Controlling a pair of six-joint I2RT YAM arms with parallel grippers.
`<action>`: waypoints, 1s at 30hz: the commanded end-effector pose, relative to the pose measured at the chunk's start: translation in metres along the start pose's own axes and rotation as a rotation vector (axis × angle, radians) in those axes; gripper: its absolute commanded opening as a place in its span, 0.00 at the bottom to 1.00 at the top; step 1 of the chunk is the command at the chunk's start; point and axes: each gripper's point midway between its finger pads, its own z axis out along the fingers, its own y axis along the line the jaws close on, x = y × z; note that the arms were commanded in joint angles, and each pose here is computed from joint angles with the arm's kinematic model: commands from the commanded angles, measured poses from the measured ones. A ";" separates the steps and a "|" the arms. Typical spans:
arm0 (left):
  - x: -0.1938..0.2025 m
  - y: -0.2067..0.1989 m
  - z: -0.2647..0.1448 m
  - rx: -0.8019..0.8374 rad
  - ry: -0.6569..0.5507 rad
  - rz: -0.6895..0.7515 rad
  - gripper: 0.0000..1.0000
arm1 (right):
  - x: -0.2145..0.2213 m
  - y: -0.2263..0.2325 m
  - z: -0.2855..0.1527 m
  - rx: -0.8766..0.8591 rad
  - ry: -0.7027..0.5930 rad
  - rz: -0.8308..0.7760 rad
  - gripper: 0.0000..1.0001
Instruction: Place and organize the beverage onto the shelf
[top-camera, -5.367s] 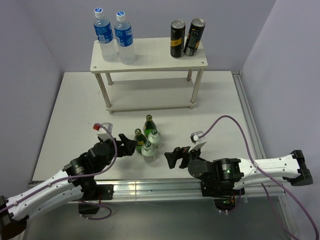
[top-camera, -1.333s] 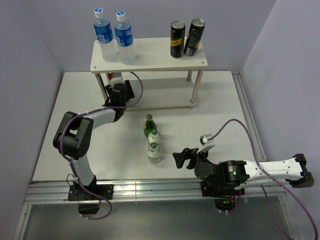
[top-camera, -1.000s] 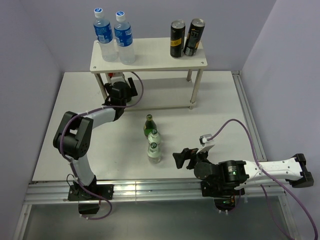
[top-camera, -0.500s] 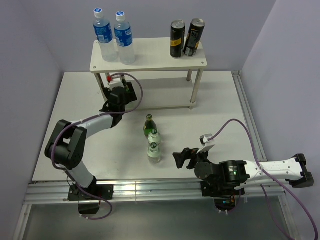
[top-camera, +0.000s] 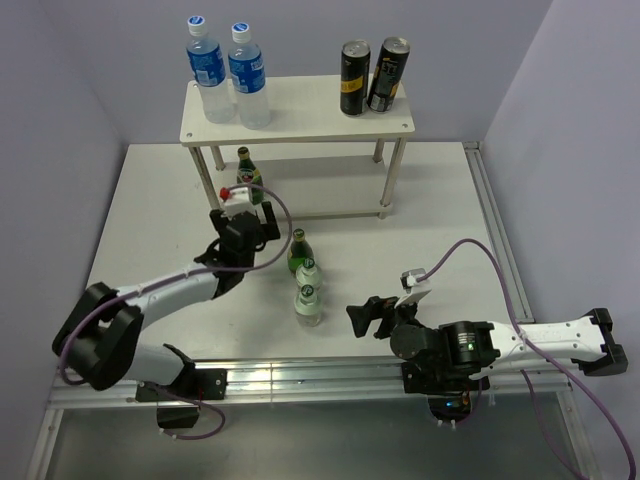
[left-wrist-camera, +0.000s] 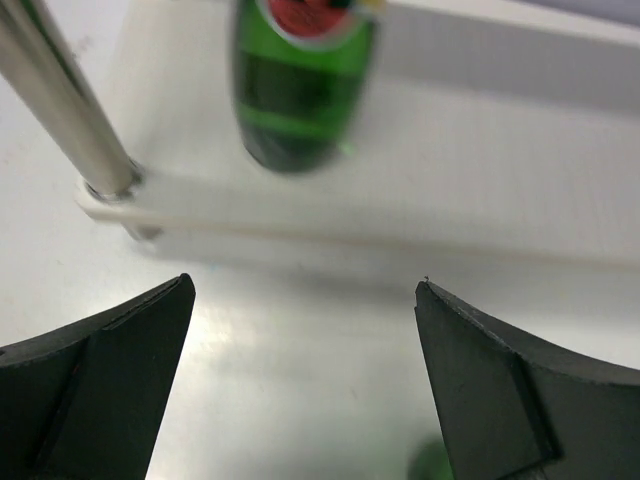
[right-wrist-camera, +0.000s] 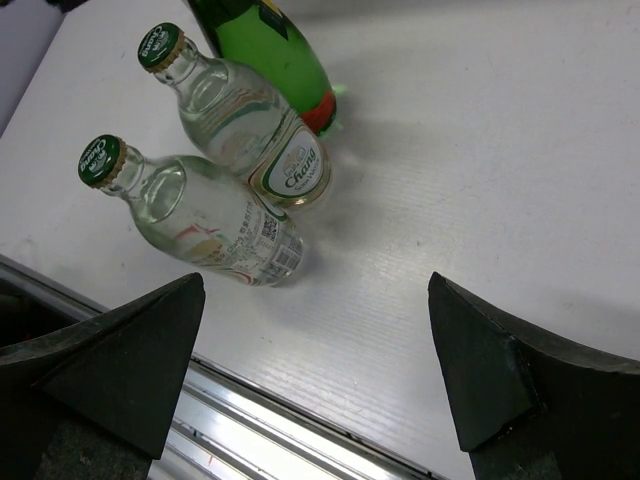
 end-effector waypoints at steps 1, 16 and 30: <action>0.004 -0.013 -0.038 0.047 0.000 0.008 0.99 | -0.007 -0.001 0.000 0.011 -0.035 0.016 1.00; 0.059 -0.026 -0.101 0.220 0.106 -0.053 0.99 | -0.007 -0.002 0.000 0.018 -0.040 0.016 1.00; 0.097 -0.070 -0.107 0.309 0.175 0.028 0.99 | -0.007 -0.002 0.001 0.022 -0.038 0.016 1.00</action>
